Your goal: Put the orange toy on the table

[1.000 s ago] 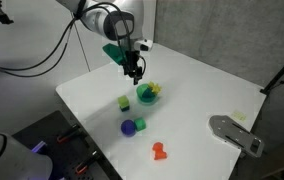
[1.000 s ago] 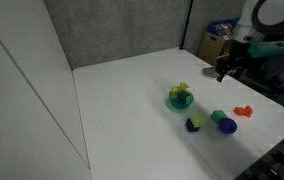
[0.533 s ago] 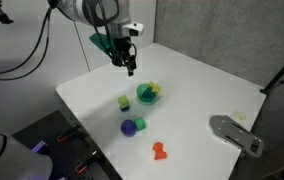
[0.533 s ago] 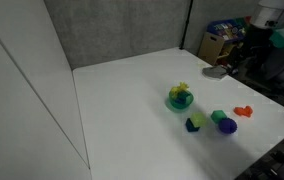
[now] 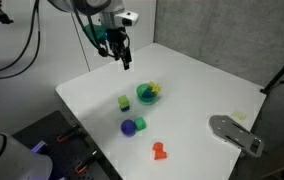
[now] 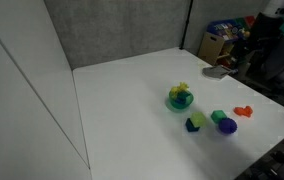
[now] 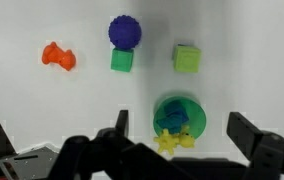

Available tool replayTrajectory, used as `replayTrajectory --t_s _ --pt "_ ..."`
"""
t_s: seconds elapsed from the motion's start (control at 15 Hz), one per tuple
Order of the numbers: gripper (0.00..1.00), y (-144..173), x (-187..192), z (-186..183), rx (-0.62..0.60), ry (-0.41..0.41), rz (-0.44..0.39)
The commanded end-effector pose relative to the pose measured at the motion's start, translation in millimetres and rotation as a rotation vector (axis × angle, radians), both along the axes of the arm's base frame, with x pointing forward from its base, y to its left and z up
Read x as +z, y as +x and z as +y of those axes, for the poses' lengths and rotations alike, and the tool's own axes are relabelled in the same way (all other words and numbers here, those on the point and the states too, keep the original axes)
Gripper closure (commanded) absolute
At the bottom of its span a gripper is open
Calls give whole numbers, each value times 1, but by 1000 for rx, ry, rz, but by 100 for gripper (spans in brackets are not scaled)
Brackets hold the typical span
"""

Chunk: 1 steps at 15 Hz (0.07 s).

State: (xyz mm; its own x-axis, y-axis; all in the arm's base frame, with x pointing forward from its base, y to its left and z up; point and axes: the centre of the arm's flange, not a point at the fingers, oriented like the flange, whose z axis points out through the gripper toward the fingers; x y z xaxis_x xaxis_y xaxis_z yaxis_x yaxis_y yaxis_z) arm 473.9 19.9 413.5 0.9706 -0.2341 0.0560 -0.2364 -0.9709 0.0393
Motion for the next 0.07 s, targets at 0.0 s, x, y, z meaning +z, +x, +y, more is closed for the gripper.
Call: replayTrajectory --t_s 0.0 --pt "0 0 -1 0 0 0 2"
